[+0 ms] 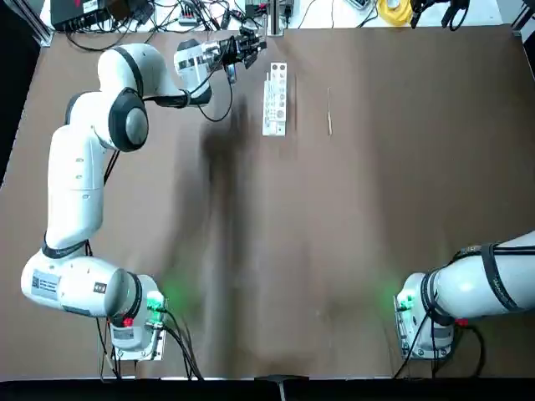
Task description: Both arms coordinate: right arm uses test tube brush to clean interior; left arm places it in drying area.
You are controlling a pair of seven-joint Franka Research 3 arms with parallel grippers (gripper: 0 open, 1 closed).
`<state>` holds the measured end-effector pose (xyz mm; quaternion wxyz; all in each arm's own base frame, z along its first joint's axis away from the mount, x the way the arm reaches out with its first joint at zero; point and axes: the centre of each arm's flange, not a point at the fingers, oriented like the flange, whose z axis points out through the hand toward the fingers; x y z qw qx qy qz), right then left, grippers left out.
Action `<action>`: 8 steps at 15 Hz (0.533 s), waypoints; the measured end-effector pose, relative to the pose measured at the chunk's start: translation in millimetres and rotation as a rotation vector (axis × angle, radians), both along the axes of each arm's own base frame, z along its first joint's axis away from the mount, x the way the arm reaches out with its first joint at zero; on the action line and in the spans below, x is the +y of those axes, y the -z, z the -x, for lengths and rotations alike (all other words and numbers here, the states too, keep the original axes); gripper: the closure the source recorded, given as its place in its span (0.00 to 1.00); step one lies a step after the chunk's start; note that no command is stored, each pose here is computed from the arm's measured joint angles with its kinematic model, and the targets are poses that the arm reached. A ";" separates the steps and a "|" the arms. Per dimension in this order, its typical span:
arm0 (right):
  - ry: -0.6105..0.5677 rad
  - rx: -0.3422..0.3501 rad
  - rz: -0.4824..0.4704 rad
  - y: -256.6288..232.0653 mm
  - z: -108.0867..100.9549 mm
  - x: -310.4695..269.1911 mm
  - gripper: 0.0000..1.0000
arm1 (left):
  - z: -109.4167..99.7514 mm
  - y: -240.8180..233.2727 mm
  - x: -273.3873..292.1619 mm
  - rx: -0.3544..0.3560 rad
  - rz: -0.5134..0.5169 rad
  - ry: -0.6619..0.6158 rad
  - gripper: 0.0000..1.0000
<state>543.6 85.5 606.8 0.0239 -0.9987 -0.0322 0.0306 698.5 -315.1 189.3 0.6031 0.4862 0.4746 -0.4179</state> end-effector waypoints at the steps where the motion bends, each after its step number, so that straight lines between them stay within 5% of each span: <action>1: 0.000 0.000 0.000 0.1 0.1 0.1 0.00 | 1.5 3.9 -1.5 0.005 0.000 0.002 0.77; 8: -0.001 0.000 0.000 0.1 0.1 0.4 0.00 | 10.1 27.4 -9.1 0.040 0.001 0.009 0.77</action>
